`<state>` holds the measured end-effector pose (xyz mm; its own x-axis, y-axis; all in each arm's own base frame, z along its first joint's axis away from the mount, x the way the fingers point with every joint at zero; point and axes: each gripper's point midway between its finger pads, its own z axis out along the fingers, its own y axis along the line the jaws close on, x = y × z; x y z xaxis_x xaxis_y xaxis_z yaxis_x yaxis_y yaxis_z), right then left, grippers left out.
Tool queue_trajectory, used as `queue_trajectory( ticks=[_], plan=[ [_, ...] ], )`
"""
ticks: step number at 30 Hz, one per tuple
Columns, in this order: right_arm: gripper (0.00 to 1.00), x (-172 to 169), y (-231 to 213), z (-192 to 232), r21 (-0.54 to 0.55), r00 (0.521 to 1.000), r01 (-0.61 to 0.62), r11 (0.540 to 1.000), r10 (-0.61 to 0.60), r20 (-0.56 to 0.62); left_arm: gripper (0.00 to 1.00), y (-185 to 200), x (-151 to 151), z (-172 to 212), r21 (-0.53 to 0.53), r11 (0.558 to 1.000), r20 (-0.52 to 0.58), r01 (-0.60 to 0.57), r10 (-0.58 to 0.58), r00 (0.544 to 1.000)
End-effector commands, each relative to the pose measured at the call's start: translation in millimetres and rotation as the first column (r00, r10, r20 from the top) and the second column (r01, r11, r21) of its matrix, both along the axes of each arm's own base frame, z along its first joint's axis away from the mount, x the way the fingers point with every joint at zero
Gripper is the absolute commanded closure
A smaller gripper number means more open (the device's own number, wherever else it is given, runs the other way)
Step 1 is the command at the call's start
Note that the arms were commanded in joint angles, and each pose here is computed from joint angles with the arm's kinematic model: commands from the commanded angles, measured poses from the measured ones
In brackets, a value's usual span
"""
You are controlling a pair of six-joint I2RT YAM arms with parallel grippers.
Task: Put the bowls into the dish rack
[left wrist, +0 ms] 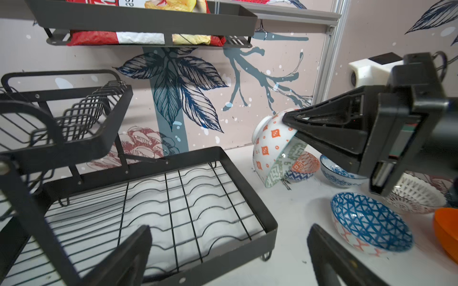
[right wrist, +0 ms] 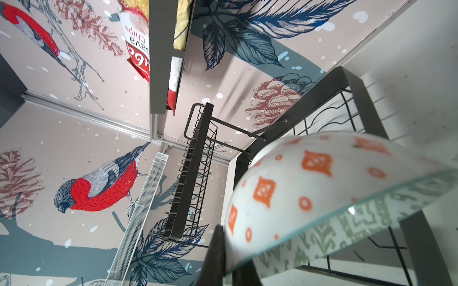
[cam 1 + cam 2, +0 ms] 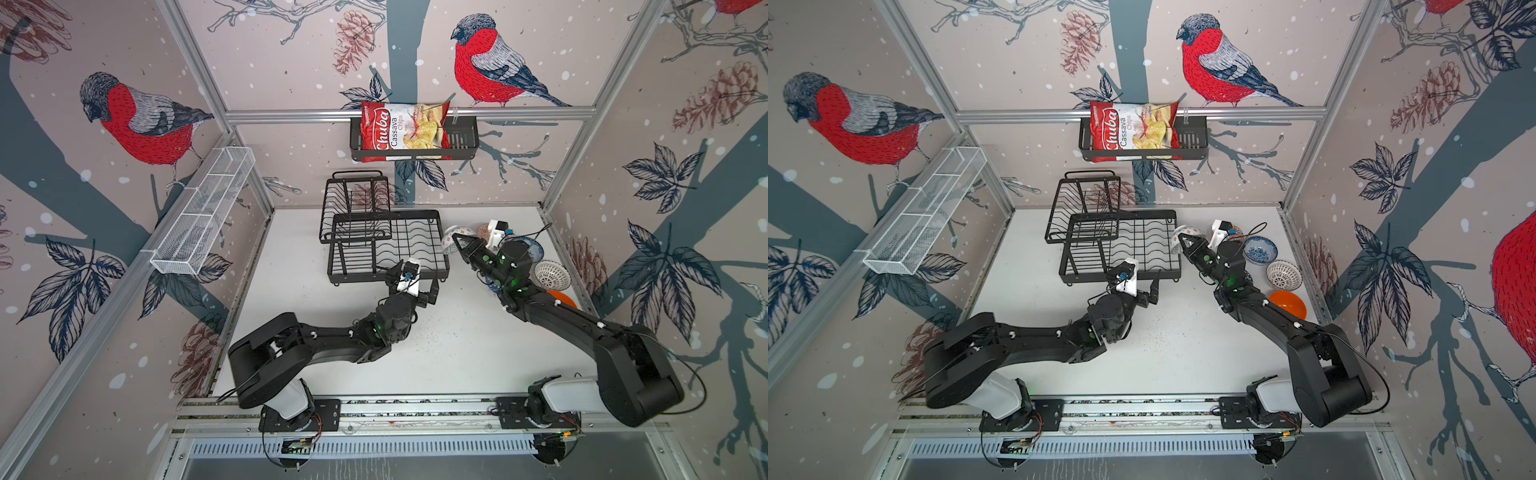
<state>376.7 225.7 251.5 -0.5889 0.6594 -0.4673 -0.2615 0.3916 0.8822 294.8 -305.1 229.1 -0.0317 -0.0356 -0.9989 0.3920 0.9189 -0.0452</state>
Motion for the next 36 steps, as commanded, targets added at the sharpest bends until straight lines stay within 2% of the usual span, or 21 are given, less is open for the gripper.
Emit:
queue_trajectory(
  ticks=[1, 5, 10, 14, 21, 25, 32, 36],
  plan=[
    [1.00, 5, 8, 31, 0.007, 0.988, 0.022, 1.000, -0.023, 0.155, 0.02, 22, -11, -17, 0.024, 1.000, -0.107, -0.012, 0.015, 0.994],
    [1.00, 12, 28, 27, 0.018, 0.987, -0.004, 1.000, 0.001, 0.161, 0.02, 53, -13, -11, 0.035, 0.999, -0.139, -0.035, 0.040, 0.989],
    [1.00, 31, 51, 14, 0.022, 0.986, -0.030, 0.999, 0.027, 0.163, 0.02, 82, -6, -8, -0.017, 1.000, -0.145, -0.022, 0.020, 0.989],
    [1.00, 50, 71, 1, -0.028, 0.988, -0.030, 0.999, 0.034, 0.147, 0.02, 84, 0, 14, -0.046, 0.999, -0.098, -0.004, 0.000, 0.995],
    [1.00, 82, 97, -19, 0.029, 0.992, -0.071, 0.997, 0.067, 0.111, 0.02, 67, 1, 20, -0.008, 0.996, -0.080, 0.090, -0.090, 0.993],
    [1.00, 96, 112, -29, 0.114, 0.990, -0.116, 0.987, 0.106, 0.094, 0.02, 69, -2, 11, 0.034, 0.993, -0.108, 0.110, -0.105, 0.989],
    [1.00, 115, 145, -47, 0.130, 0.987, -0.154, 0.980, 0.146, 0.066, 0.02, 85, -3, 9, -0.043, 0.988, -0.103, 0.146, -0.150, 0.983],
    [1.00, 118, 158, -49, 0.145, 0.985, -0.172, 0.974, 0.166, 0.055, 0.02, 82, 1, 7, -0.041, 0.985, -0.120, 0.166, -0.170, 0.978]
  ],
)
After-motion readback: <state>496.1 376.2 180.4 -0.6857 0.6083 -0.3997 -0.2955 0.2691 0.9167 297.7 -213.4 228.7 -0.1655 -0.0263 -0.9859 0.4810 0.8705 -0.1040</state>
